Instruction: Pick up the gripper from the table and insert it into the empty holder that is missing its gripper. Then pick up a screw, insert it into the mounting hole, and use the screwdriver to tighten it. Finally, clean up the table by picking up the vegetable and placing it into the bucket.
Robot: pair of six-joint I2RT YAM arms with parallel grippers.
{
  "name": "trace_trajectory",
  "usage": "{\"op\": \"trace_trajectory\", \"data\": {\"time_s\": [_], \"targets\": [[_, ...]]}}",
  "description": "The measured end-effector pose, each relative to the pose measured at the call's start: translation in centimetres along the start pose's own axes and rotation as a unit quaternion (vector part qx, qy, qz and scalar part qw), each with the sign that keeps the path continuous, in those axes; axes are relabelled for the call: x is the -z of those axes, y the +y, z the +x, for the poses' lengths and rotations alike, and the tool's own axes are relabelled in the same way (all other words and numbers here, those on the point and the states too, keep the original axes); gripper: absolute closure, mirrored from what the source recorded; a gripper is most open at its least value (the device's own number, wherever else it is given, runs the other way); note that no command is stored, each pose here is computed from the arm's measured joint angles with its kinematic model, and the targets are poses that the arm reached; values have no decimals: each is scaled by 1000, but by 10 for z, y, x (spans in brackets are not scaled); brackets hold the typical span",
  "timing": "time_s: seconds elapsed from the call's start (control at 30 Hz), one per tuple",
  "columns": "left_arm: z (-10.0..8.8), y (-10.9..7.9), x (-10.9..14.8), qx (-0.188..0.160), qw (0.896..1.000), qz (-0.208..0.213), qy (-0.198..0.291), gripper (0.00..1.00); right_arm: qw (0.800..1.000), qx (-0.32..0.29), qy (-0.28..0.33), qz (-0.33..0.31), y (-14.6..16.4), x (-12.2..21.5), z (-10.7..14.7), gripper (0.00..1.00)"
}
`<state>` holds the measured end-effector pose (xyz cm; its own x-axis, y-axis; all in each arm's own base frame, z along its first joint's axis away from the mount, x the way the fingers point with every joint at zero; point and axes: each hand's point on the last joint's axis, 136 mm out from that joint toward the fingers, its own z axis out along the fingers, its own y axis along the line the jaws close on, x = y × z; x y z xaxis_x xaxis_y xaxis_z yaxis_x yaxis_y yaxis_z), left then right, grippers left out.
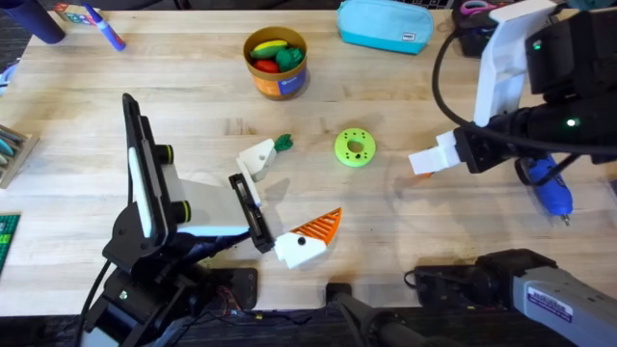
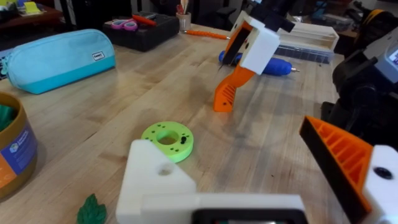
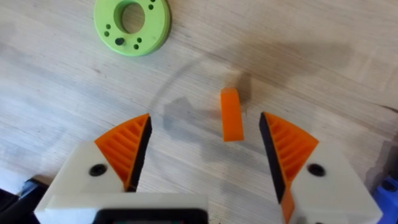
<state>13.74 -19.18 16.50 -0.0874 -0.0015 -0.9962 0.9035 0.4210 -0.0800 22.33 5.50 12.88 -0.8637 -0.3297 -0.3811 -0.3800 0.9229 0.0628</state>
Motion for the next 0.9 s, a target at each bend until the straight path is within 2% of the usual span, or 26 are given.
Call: {"op": "trace_trajectory", "data": {"time_s": [0.43,0.9], "targets": [[0,7,0,0,1000,-20,0,11,999,0,35,25,-10,-7,9,27],[-1,10,0,0,1000,-28,-1,11,997,-7,75,12,-8,-14,21,27]]}}
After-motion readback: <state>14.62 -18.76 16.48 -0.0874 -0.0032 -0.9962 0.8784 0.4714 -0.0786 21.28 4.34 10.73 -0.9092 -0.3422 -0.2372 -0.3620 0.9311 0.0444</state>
